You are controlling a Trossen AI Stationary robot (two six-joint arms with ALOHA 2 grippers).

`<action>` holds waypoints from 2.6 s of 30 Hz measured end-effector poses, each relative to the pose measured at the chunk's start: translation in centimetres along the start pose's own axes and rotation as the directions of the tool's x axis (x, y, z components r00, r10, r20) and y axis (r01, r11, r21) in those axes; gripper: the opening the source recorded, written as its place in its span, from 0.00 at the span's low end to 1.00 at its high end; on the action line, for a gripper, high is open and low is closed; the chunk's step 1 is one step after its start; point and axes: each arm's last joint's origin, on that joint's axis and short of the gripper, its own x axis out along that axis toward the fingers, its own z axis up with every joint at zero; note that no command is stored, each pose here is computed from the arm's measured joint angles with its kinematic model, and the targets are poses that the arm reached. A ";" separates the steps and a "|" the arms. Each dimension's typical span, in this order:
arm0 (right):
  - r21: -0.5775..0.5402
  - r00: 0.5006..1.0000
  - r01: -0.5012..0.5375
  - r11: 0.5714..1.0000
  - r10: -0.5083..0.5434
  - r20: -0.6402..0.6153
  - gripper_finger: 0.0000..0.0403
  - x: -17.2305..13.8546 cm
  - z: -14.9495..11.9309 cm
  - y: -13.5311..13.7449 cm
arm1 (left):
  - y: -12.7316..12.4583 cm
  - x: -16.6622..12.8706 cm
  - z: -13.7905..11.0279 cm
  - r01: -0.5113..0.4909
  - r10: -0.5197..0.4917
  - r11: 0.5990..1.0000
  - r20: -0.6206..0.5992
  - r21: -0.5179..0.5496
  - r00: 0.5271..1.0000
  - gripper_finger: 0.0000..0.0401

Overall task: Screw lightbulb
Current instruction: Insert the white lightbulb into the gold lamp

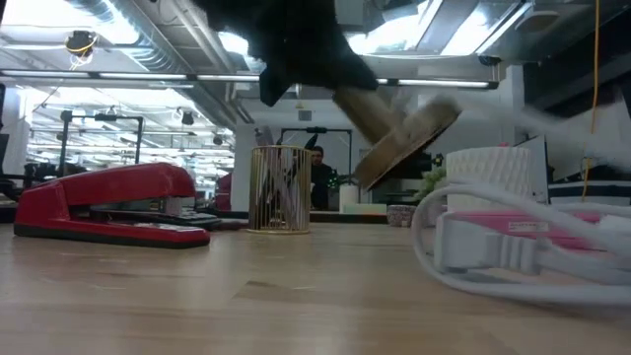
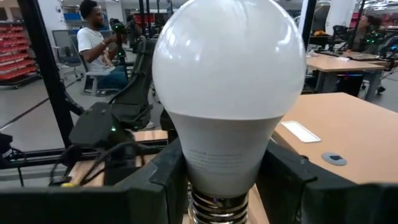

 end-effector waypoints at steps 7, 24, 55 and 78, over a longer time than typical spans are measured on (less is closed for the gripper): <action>-0.007 0.992 -0.121 0.993 0.120 -0.041 0.39 0.4 -0.5 0.5 | 2.6 0.6 -0.3 -0.119 0.118 0.993 -0.108 -0.001 0.987 0.01; -0.003 0.970 -0.235 0.972 0.234 -0.060 0.39 0.8 -0.8 0.9 | 7.7 1.1 -0.5 -0.289 0.306 0.952 -0.276 0.102 0.911 0.01; -0.001 0.968 -0.243 0.970 0.243 -0.065 0.39 0.9 -0.9 1.0 | 5.5 1.0 -0.9 -0.167 0.181 0.983 -0.267 0.074 0.947 0.32; -0.030 0.962 -0.270 0.962 0.269 -0.034 0.39 7.8 -3.1 3.2 | 4.5 -10.1 5.8 -0.020 0.020 0.999 0.007 -0.049 1.000 0.35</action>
